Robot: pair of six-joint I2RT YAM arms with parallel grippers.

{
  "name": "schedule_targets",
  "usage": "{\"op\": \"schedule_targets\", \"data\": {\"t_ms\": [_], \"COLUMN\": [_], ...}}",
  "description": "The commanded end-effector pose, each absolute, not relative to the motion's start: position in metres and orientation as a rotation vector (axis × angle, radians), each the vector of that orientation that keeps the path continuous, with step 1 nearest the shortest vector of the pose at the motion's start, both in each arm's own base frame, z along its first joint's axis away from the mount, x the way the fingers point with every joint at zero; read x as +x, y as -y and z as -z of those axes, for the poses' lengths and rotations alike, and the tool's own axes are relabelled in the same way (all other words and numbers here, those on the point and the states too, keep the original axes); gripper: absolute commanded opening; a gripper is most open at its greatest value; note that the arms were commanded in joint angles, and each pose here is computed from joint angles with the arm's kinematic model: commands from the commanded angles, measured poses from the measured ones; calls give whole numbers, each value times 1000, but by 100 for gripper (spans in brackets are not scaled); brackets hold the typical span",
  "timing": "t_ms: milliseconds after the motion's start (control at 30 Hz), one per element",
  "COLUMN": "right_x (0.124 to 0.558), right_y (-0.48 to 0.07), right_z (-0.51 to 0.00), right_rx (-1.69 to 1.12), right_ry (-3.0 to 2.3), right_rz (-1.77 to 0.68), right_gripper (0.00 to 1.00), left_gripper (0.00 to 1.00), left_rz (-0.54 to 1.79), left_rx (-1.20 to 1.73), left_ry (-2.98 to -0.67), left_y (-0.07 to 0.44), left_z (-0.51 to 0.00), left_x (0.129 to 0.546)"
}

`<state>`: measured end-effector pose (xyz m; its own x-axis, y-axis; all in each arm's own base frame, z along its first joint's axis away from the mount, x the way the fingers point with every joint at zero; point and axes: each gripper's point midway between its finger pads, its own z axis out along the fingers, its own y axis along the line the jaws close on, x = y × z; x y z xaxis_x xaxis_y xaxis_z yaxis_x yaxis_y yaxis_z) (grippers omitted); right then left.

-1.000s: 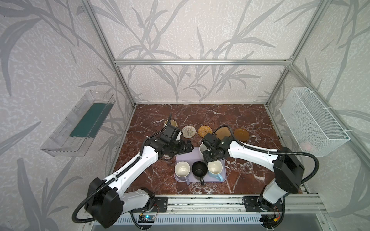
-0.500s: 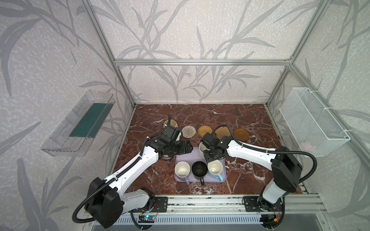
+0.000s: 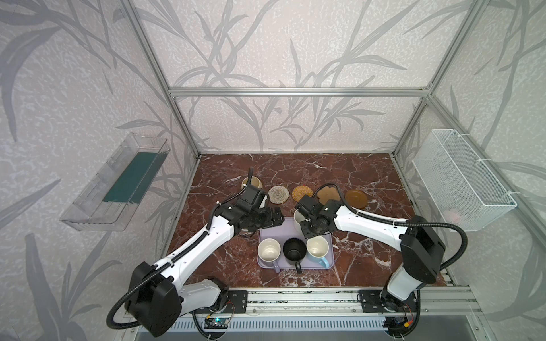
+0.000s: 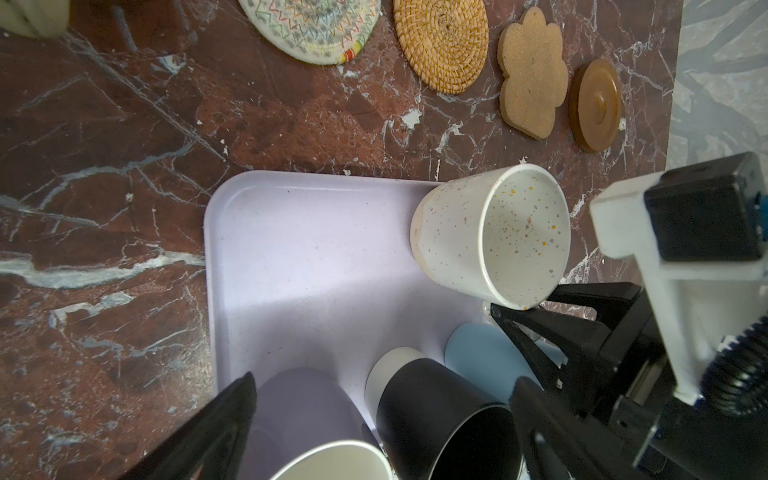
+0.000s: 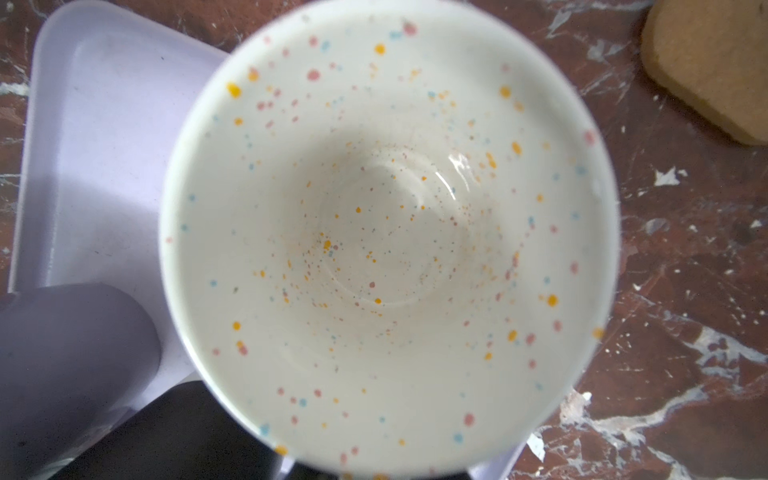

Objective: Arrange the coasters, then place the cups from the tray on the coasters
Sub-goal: 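Lower the right gripper into the white speckled mug while the left gripper hovers nearby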

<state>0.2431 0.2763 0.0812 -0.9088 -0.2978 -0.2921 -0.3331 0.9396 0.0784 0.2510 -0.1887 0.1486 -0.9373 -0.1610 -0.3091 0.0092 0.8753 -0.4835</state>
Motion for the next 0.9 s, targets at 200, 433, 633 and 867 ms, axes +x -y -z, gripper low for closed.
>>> {"op": "schedule_targets", "data": {"t_ms": [200,433,633,867], "right_x": [261,264,267,267], "right_y": [-286,-289,-292,-292], "right_z": [-92,-98,-108,-126], "right_rx": [-463,-464,-467,-457], "right_ry": [-2741,-2713,-2681,-2634], "right_rz": [-194,-216,-243,-283], "right_gripper": [14,1,0,0], "left_gripper": [98,98,98,98], "left_rz": [673,691,736,764], "left_rx": [-108,-114,-131,-141], "left_ry": [-2695,-2675,-2638,-2620], "left_y": [186,188,192,195], "left_z": [-148,-152,-158,-161], "left_x": [251,254,258,258]}}
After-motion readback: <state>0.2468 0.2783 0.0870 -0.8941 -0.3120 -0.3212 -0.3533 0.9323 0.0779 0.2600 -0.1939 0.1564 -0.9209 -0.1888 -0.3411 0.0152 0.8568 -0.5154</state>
